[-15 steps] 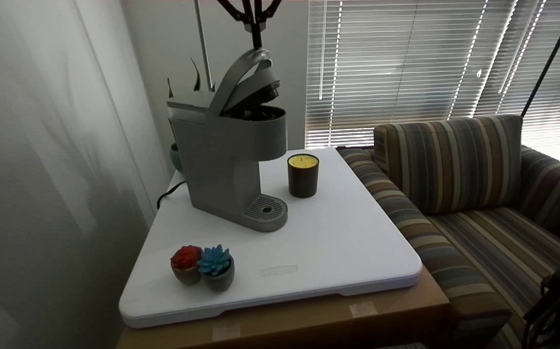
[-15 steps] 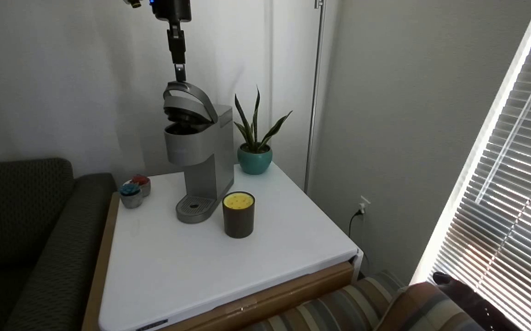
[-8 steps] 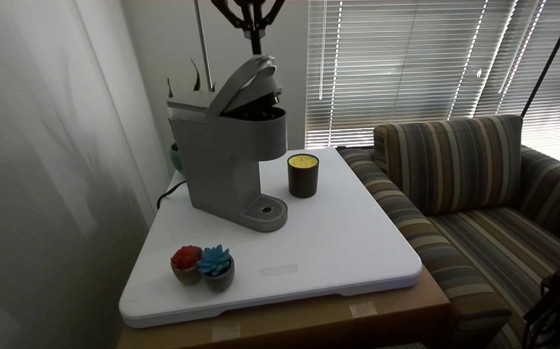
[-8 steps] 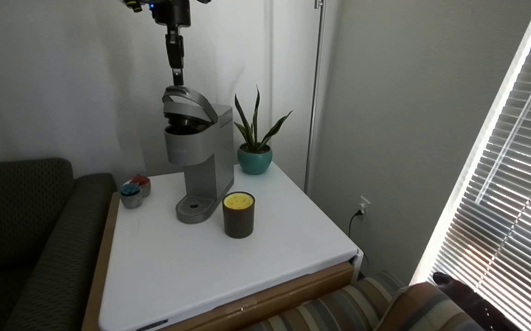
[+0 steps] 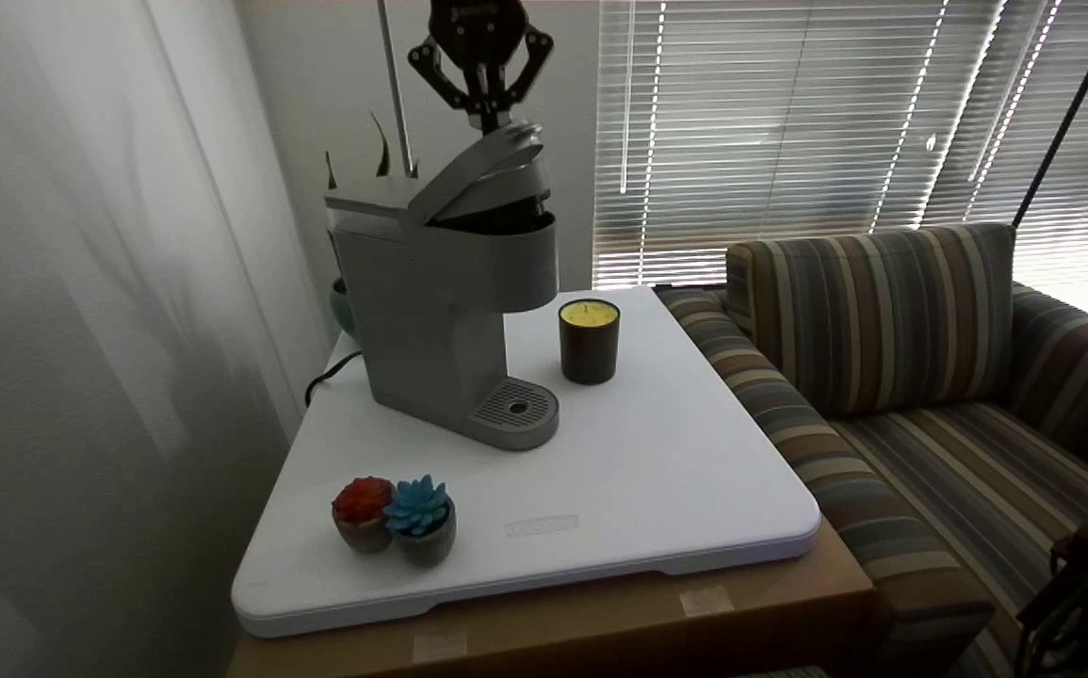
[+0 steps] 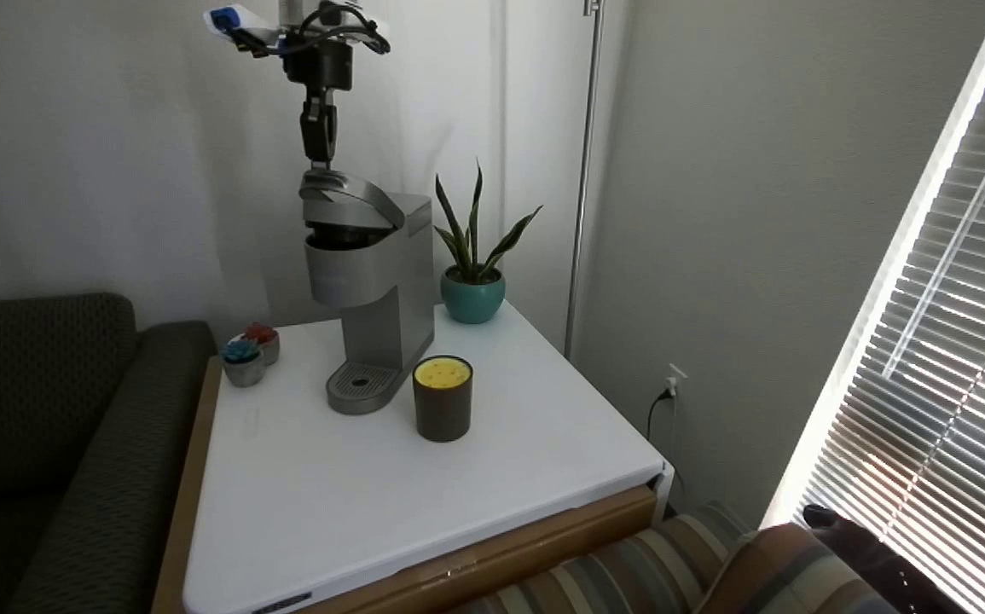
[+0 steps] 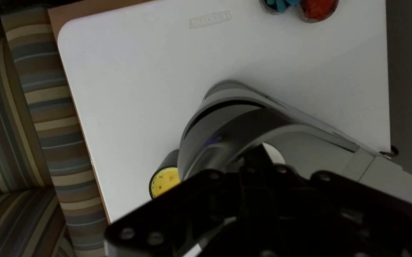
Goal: Close the coffee maker
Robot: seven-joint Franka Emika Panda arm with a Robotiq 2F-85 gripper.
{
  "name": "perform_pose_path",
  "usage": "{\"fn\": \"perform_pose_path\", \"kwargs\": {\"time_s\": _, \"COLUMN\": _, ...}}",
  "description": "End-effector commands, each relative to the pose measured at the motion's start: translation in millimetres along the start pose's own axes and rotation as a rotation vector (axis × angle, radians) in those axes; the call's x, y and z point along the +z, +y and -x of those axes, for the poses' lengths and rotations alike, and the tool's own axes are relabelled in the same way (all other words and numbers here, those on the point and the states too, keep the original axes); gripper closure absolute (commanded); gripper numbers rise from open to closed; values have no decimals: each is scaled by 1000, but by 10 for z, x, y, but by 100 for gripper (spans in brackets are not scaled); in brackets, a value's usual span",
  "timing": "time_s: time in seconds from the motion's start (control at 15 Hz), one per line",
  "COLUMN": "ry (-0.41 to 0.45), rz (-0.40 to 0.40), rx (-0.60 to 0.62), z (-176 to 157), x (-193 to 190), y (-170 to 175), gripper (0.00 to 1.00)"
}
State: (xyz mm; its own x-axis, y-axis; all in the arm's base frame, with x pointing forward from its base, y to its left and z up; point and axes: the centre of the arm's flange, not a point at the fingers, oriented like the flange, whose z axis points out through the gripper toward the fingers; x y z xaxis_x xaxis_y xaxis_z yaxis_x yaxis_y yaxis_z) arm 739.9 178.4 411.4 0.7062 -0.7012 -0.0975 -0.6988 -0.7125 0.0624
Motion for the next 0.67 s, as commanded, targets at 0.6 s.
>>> {"fn": "perform_pose_path", "kwargs": {"time_s": 0.6, "ry": -52, "rz": 8, "rx": 51, "z": 70, "x": 223, "y": 180, "gripper": 100}}
